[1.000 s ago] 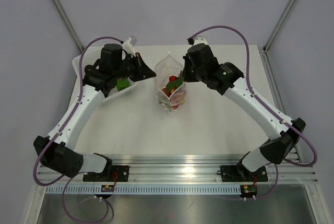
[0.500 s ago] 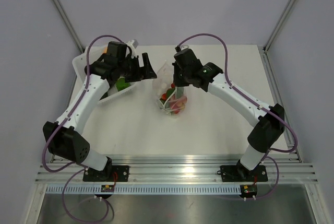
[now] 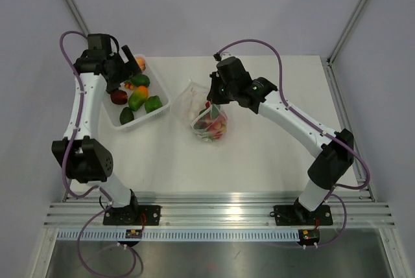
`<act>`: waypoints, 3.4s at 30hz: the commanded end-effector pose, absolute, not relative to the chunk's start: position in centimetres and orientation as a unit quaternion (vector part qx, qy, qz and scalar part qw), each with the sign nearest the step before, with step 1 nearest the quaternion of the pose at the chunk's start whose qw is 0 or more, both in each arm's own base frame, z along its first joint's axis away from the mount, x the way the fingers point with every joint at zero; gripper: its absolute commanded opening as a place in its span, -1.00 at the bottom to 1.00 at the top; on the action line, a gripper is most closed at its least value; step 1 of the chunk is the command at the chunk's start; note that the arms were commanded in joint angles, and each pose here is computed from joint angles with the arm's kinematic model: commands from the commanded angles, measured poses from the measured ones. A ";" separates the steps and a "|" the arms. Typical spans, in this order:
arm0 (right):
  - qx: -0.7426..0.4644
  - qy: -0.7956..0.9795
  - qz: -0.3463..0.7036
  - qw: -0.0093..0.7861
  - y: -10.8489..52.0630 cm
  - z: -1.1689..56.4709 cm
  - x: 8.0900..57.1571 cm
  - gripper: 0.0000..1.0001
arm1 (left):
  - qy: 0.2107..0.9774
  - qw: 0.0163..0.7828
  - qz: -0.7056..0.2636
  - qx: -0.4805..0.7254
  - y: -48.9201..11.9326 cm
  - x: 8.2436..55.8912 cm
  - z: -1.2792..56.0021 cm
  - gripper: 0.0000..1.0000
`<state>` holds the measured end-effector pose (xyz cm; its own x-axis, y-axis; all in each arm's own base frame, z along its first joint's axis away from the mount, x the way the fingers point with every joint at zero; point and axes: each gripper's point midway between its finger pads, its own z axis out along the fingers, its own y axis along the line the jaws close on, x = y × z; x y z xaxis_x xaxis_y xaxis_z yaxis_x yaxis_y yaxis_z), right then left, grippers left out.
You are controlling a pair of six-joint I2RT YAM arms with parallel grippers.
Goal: Place the food in the zip-top bag and seal the zipper
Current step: Pick up the fake fruit from the bin, then place the fake fruit in the zipper food storage bag.
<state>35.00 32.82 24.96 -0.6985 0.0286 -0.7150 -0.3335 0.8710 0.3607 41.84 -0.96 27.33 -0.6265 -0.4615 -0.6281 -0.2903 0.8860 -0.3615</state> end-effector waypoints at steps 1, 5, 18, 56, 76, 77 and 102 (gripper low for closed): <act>-0.094 0.865 0.278 0.406 33.7 27.6 35.1 -1.00 | 0.900 0.333 -0.013 -0.279 3.6 42.5 23.9 0.92; -0.097 0.866 0.278 0.404 33.6 27.2 34.8 -1.00 | 0.897 0.304 0.037 -0.319 6.4 43.1 20.9 0.98; -0.097 0.870 0.279 0.395 33.7 26.4 34.6 -1.00 | 0.923 0.270 -0.019 -0.272 5.0 46.2 14.7 0.77; -0.090 0.876 0.302 0.365 34.6 25.8 33.6 -1.00 | 0.962 0.252 0.071 -0.082 4.0 51.9 7.0 0.69; -0.105 0.876 0.307 0.358 36.1 26.2 33.7 -1.00 | 0.930 0.342 0.018 -0.136 0.7 48.4 15.7 -0.42; -0.106 0.875 0.307 0.359 36.2 26.2 33.7 -1.00 | 0.925 0.353 0.013 -0.138 0.6 47.8 17.0 -0.42; -0.084 0.869 0.317 0.371 37.4 26.4 34.5 -1.00 | 0.856 0.400 -0.328 0.025 -18.2 34.4 32.3 -0.68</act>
